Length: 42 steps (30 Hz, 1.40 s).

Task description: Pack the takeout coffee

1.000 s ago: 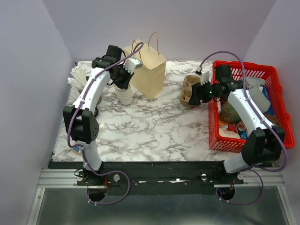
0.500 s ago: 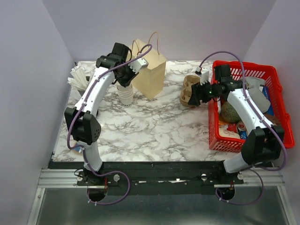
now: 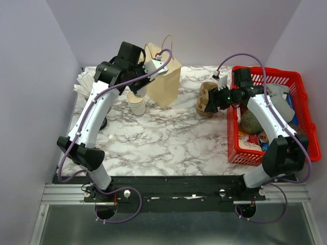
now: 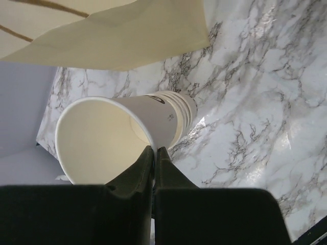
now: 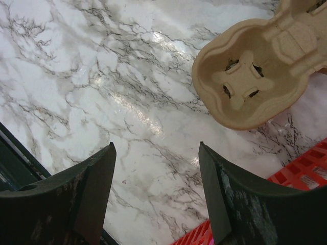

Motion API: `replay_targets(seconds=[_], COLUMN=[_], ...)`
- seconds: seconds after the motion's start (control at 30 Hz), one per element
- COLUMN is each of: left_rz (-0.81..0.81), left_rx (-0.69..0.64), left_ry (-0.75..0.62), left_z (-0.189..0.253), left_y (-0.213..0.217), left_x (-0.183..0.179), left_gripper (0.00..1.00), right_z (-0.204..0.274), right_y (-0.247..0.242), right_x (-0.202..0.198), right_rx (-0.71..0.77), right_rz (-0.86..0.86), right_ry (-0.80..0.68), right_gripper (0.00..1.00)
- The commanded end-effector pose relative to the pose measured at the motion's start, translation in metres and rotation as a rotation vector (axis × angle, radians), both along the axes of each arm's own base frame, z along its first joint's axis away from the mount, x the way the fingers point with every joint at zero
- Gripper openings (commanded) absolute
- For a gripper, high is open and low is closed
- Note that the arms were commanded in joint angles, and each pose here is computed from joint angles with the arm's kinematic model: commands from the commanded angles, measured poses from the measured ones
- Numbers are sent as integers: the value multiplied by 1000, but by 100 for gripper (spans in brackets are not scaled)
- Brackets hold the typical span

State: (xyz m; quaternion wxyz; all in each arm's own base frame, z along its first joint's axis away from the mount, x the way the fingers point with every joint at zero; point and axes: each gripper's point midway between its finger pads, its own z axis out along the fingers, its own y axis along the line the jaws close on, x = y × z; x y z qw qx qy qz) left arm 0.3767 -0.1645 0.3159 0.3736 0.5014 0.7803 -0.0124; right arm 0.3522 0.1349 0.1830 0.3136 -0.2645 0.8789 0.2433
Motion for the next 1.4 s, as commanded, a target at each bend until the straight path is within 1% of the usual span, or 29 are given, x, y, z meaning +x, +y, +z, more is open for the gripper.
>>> replay_targets(seconds=[0.0, 0.03, 0.07, 0.1, 0.13, 0.17, 0.2, 0.23, 0.27, 0.3, 0.33, 0.43, 0.6, 0.63, 0.67, 0.73, 0.9, 1.2, 1.27, 1.37], left_rz=[-214, -261, -351, -403, -497, -549, -590, -635, -662, -711, -734, -784, -779, -774, -784, -770, -780, -821, -830, -838], left_rx=[5, 7, -16, -14, 44, 70, 91, 114, 119, 108, 107, 70, -37, -47, -62, -89, -123, -89, -61, 13], left_ry=[40, 69, 85, 74, 99, 96, 67, 62, 61, 63, 69, 59, 33, 44, 19, 15, 40, 60, 60, 15], left_z=[-1, -11, -16, -18, -45, -55, -58, -77, -84, -91, -106, -127, -142, -151, -150, -156, -166, -178, -181, -188], left_y=[-23, -25, -37, -39, -38, -39, -39, -39, -39, -44, -46, -58, -75, -74, -80, -83, -87, -81, -80, -72], left_x=[-50, -63, -78, -89, -98, -104, -111, -112, -115, -122, -126, -135, -147, -153, -154, -160, -176, -186, -186, -179], left_gripper=[0, 0, 0, 0, 0, 0, 0, 0, 0, 0, 0, 0, 0, 0, 0, 0, 0, 0, 0, 0], right_z=[6, 6, 6, 7, 10, 10, 13, 16, 19, 21, 21, 23, 12, 7, 6, -1, -9, -13, -12, -11], right_y=[3, 2, 3, 3, 4, 3, 4, 4, 4, 3, 4, 2, 2, 1, 2, 2, 3, 4, 4, 3], right_x=[5, 5, 4, 3, 4, 5, 6, 8, 11, 13, 14, 15, 6, 3, 0, -4, -6, -2, -2, -2], right_rx=[20, 22, 24, 26, 29, 24, 25, 28, 25, 24, 22, 15, 12, 12, 15, 20, 18, 18, 16, 15], right_rz=[8, 7, 10, 11, 11, 8, 6, 6, 4, 2, 4, 6, 12, 9, 10, 10, 11, 12, 11, 14], right_ry=[-9, -8, -8, -11, -17, -23, -29, -40, -53, -62, -62, -75, -53, -41, -34, -8, 21, 24, 24, 22], right_gripper=[75, 75, 75, 75, 75, 75, 75, 75, 75, 75, 75, 75, 75, 75, 75, 75, 75, 75, 75, 75])
